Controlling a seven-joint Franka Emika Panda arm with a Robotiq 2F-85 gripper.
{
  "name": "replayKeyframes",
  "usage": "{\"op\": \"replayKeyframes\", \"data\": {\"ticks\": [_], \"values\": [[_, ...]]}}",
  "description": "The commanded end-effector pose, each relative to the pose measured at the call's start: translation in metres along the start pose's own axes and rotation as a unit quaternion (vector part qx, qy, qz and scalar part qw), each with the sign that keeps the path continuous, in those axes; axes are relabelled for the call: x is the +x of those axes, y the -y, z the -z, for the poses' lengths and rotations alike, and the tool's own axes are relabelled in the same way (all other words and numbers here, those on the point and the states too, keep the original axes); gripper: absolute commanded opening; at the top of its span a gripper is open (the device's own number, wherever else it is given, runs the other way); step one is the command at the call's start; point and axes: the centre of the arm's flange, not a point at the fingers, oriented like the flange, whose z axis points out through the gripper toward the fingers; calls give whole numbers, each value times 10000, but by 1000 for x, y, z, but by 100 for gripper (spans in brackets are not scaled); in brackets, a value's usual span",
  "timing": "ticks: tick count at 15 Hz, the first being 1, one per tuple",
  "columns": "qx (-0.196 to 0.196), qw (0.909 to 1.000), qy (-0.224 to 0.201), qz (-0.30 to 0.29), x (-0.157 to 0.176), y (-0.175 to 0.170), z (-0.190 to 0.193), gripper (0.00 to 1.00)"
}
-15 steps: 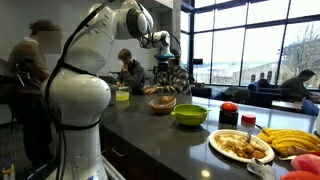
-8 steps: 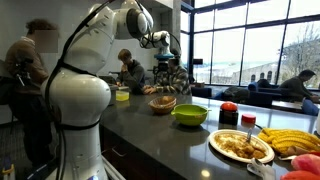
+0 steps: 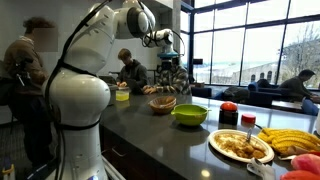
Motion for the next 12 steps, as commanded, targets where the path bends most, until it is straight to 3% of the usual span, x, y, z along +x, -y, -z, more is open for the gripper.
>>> {"op": "replayKeyframes", "data": {"ticks": [1, 7, 12], "values": [[103, 9990, -179, 387, 1, -17, 19, 100], [643, 9882, 186, 1380, 22, 15, -1, 100], [981, 9828, 659, 1417, 45, 31, -45, 100]]}}
